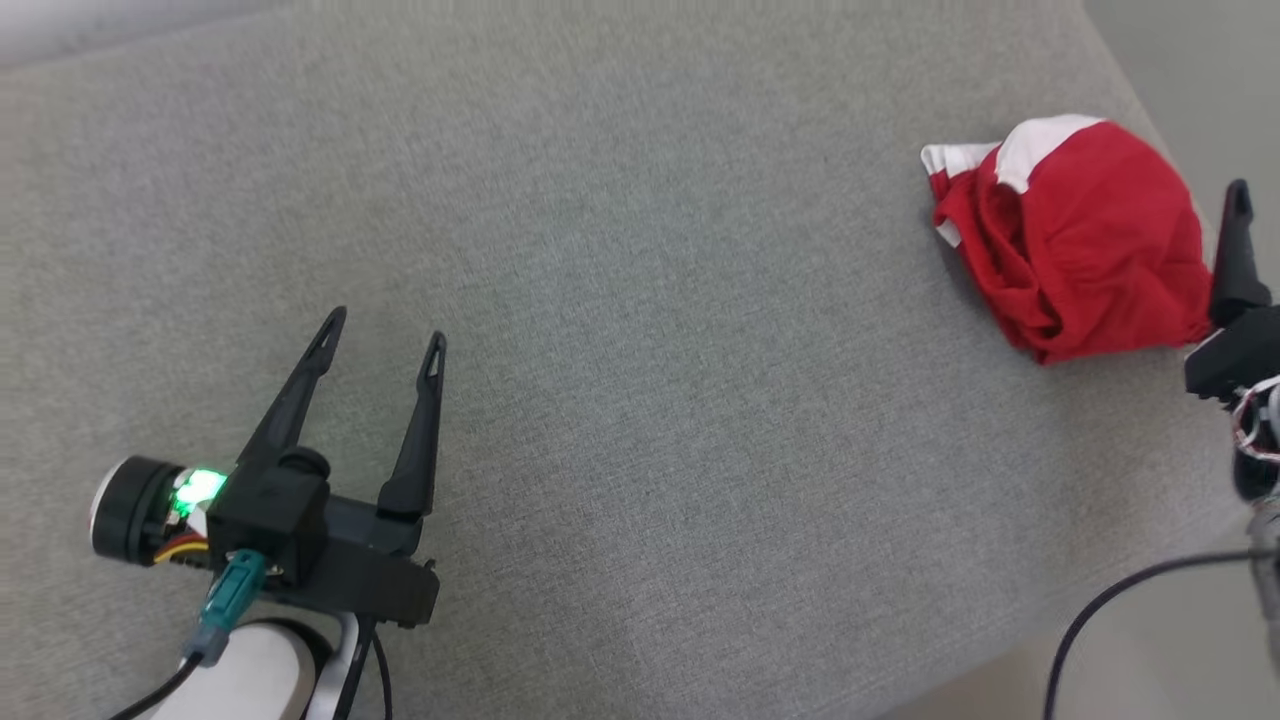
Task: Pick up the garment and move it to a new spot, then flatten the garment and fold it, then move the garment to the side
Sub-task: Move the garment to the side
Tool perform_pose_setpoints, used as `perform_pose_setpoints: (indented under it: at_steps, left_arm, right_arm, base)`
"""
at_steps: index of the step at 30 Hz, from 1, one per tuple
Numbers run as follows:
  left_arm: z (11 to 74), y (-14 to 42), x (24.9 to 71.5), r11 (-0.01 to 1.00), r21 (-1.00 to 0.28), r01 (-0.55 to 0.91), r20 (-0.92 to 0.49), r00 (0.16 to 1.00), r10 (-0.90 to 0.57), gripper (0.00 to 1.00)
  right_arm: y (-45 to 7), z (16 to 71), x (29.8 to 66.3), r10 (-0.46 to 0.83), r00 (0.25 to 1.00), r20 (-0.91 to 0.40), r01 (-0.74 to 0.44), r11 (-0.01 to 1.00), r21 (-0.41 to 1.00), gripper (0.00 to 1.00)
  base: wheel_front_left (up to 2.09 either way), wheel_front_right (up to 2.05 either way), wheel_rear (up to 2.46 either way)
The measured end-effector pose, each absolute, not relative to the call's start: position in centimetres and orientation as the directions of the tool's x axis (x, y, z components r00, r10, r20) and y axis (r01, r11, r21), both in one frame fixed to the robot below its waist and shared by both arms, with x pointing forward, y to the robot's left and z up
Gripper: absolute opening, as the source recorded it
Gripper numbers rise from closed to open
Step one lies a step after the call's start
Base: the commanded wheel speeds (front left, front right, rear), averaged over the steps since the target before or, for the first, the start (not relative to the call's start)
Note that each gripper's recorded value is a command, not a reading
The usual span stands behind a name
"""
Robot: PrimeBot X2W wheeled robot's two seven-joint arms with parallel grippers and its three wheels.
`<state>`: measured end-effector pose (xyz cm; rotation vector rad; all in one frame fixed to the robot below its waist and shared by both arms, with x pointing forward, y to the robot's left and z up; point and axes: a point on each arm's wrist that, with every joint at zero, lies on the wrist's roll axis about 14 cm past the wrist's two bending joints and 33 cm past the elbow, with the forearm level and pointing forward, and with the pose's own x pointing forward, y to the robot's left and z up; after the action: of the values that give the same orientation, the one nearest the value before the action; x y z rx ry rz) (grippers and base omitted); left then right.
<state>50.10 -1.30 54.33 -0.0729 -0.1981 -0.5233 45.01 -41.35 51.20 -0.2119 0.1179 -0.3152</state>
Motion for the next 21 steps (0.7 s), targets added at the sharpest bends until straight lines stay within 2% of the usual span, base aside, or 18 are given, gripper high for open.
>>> perform_pose_setpoints:
  at_steps: [7, 10, 11, 21]
  left_arm:
    - [56.0, 0.4, 49.0, 0.893, -0.032, 0.450, 0.240, 0.870, -0.430, 1.00]
    - [56.6, 2.6, 48.4, 0.919, -0.039, 0.391, 0.248, 0.895, -0.370, 1.00]
    - [56.6, 2.6, 48.4, 0.919, -0.039, 0.391, 0.248, 0.895, -0.370, 1.00]
    - [56.8, 9.1, 45.6, 0.978, -0.050, 0.204, 0.236, 0.954, -0.187, 1.00]
  right_arm:
    - [-35.8, 55.2, 45.4, -0.201, 0.975, 0.097, 0.215, 0.963, -0.160, 1.00]
    - [-30.8, 56.1, 45.8, -0.092, 0.982, 0.162, 0.113, 0.986, -0.125, 1.00]
    - [-30.8, 56.1, 45.8, -0.092, 0.982, 0.162, 0.113, 0.986, -0.125, 1.00]
    - [-19.2, 56.1, 45.4, 0.165, 0.965, 0.203, -0.157, 0.986, -0.056, 1.00]
  base:
    - [0.00, 0.00, 0.00]
    - [0.00, 0.00, 0.00]
    - [0.00, 0.00, 0.00]
    - [0.00, 0.00, 0.00]
